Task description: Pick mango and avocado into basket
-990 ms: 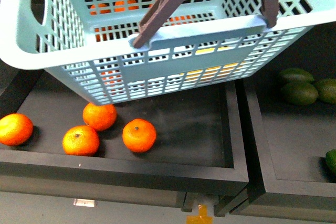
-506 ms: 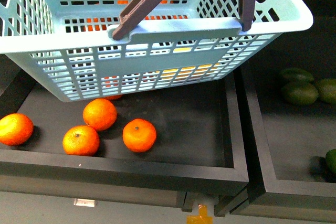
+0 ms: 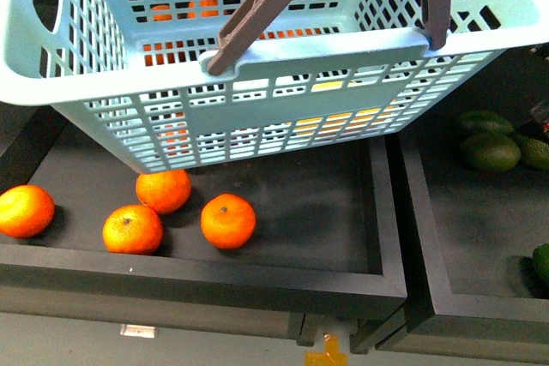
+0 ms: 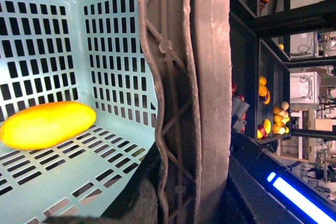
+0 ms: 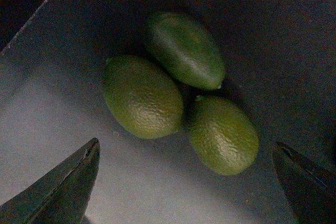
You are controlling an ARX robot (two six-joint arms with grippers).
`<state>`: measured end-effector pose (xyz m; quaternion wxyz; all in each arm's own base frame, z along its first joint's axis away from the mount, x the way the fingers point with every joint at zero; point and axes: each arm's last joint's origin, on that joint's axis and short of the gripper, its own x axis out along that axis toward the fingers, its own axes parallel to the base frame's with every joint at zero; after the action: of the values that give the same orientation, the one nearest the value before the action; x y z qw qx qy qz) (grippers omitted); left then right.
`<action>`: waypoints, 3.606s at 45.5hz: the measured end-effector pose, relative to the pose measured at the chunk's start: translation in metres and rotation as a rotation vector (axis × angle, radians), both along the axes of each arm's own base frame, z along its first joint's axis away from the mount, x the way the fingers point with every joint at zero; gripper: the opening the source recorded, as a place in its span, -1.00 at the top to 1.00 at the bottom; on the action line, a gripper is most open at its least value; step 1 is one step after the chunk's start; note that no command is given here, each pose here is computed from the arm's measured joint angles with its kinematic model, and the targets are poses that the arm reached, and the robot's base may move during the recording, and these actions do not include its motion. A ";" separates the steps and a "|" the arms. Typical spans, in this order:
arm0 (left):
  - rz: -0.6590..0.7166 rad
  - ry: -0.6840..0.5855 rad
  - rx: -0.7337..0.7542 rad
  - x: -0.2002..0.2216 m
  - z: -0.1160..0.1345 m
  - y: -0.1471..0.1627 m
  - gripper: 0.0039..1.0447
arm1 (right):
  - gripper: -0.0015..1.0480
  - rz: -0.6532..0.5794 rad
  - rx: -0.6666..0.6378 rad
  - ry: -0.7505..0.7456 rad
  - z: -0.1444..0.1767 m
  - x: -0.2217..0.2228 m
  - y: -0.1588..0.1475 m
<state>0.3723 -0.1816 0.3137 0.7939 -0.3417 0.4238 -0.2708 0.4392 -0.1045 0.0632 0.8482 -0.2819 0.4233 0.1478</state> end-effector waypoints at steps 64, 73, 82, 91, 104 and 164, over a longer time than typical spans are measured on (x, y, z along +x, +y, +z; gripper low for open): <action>0.007 -0.002 0.004 0.000 0.000 0.000 0.62 | -0.47 0.003 -0.034 0.210 -0.097 0.059 0.029; 0.006 -0.002 0.003 0.000 0.000 0.000 0.62 | -0.36 -0.004 -0.031 0.206 -0.097 0.059 0.029; 0.007 -0.002 0.004 0.000 0.000 0.000 0.62 | -0.36 -0.045 0.030 0.153 -0.093 0.055 0.024; 0.007 -0.002 0.004 0.000 0.000 0.000 0.62 | -0.36 -0.099 0.120 -0.013 -0.053 0.034 0.012; 0.006 -0.002 0.004 0.000 0.000 0.000 0.62 | -0.36 -0.134 0.280 -0.298 0.058 -0.038 -0.005; 0.007 -0.002 0.004 0.000 0.000 0.000 0.62 | -0.85 0.109 0.723 -0.582 0.165 -0.071 0.194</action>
<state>0.3726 -0.1813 0.3136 0.7959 -0.3413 0.4224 -0.2677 0.3683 0.0895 0.2280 0.9665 -0.0196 0.0738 0.2449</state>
